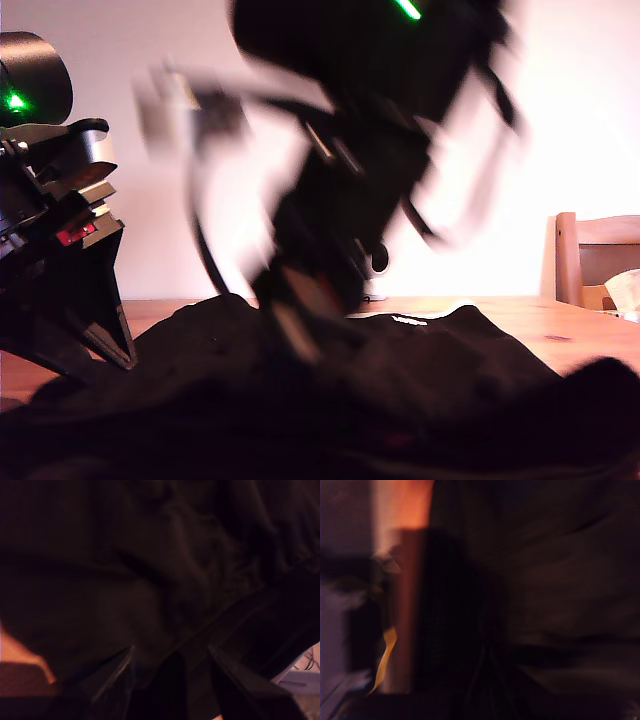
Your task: Fold the shorts in front of you. After folding it, place it to the left side.
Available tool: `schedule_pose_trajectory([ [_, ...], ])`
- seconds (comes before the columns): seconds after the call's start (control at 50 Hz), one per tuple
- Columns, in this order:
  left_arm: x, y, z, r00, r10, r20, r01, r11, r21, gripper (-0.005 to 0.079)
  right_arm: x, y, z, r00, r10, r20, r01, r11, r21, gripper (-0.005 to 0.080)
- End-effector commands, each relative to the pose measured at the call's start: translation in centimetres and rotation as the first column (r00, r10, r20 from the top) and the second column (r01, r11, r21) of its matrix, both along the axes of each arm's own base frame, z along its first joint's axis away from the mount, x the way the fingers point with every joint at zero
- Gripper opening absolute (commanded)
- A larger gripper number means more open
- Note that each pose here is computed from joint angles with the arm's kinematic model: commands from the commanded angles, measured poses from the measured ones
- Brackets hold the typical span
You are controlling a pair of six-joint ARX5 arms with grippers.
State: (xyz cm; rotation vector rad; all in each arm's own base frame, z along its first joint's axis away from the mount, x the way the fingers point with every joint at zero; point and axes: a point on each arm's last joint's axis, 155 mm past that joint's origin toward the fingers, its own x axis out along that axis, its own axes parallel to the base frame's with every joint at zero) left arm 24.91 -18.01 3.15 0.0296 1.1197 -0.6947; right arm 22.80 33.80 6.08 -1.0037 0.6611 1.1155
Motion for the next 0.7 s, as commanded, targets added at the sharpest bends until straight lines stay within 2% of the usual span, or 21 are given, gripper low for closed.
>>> schedule_pose_trajectory([
  [0.0, 0.4, 0.0, 0.2, 1.0, -0.002, 0.026, 0.001, 1.0, 0.011, 0.0407, -0.1, -0.7, -0.1, 1.0, -0.009, 0.0, 0.009, 0.999, -0.039, -0.0011],
  [0.04, 0.5, 0.0, 0.3, 1.0, -0.001, 0.028, 0.001, 1.0, 0.011, 0.0407, 0.2, -1.0, 0.1, 1.0, -0.022, 0.015, 0.022, 0.998, -0.054, -0.0011],
  [0.18, 0.7, 0.4, 0.1, 0.999, 0.01, 0.036, -0.011, 1.0, 0.029, 0.0407, 0.0, -4.5, -1.1, 0.997, -0.072, 0.02, 0.074, 0.976, -0.206, -0.0011],
  [0.28, 0.9, 0.6, 0.1, 0.999, 0.016, 0.042, -0.018, 0.999, 0.04, 0.0407, 0.5, -6.6, -1.2, 0.988, -0.145, 0.056, 0.155, 0.95, -0.272, -0.0011],
  [0.48, 1.6, 0.3, 0.5, 0.997, 0.018, 0.075, -0.02, 1.0, 0.025, 0.0407, 1.9, -9.4, -0.7, 0.937, -0.31, 0.158, 0.345, 0.887, -0.308, -0.0011],
  [0.58, 2.4, -0.1, 1.0, 0.993, 0.02, 0.114, -0.022, 1.0, 0.009, 0.0407, 1.9, -9.6, -0.6, 0.924, -0.349, 0.156, 0.38, 0.877, -0.295, -0.0011],
  [0.68, 4.2, -0.7, 2.2, 0.98, 0.029, 0.197, -0.024, 0.999, -0.026, 0.0385, 1.9, -9.6, -0.7, 0.921, -0.359, 0.153, 0.389, 0.874, -0.291, -0.0011],
])
